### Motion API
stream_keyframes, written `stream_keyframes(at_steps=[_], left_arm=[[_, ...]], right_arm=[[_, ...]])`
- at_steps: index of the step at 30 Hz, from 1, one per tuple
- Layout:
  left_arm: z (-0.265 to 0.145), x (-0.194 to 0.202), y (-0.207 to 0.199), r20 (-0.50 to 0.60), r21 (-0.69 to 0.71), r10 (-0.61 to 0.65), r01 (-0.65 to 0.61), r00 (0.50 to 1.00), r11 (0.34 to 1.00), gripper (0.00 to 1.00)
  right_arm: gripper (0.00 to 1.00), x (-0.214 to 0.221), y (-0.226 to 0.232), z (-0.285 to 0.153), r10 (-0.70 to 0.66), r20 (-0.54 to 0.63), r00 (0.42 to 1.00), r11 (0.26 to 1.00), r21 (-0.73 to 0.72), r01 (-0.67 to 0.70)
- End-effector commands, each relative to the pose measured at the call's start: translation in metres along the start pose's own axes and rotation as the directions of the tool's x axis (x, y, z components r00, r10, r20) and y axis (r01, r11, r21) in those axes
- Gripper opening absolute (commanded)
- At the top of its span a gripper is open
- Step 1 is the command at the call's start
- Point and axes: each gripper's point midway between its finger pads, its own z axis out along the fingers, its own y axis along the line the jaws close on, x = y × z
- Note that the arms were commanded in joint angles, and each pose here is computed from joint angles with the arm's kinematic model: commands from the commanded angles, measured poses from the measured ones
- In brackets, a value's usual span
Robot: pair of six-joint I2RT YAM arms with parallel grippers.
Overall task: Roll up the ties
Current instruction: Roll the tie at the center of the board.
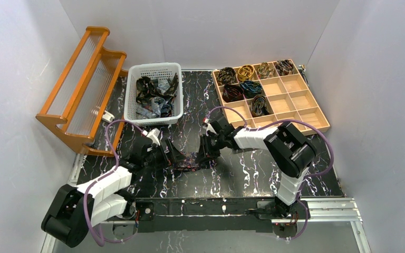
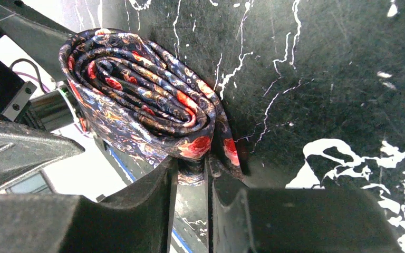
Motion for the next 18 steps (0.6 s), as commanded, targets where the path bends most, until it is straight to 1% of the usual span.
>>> stream_keyframes(at_steps=[1,10,14,18], left_arm=[[0.005,0.014,0.007,-0.041,0.03,0.006,-0.005,0.999,1.0,0.9],[0.009,0.033,0.005,-0.088,0.111,-0.064,0.073,0.994,0.991,0.82],[0.009,0.039,0.009,-0.087,0.121,-0.099,0.109,0.991,0.987,0.8],[0.01,0.038,0.008,-0.075,0.136,-0.106,0.116,0.992,0.984,0.75]], right_arm=[[0.3,0.018,-0.037,0.012,0.037,-0.054,0.998,0.996,0.081,-0.032],[0.27,0.027,-0.057,0.016,0.084,-0.06,0.995,0.989,0.127,-0.076],[0.26,0.035,-0.064,0.017,0.106,-0.071,0.992,0.986,0.14,-0.096],[0.26,0.036,-0.066,0.019,0.106,-0.065,0.992,0.987,0.131,-0.097]])
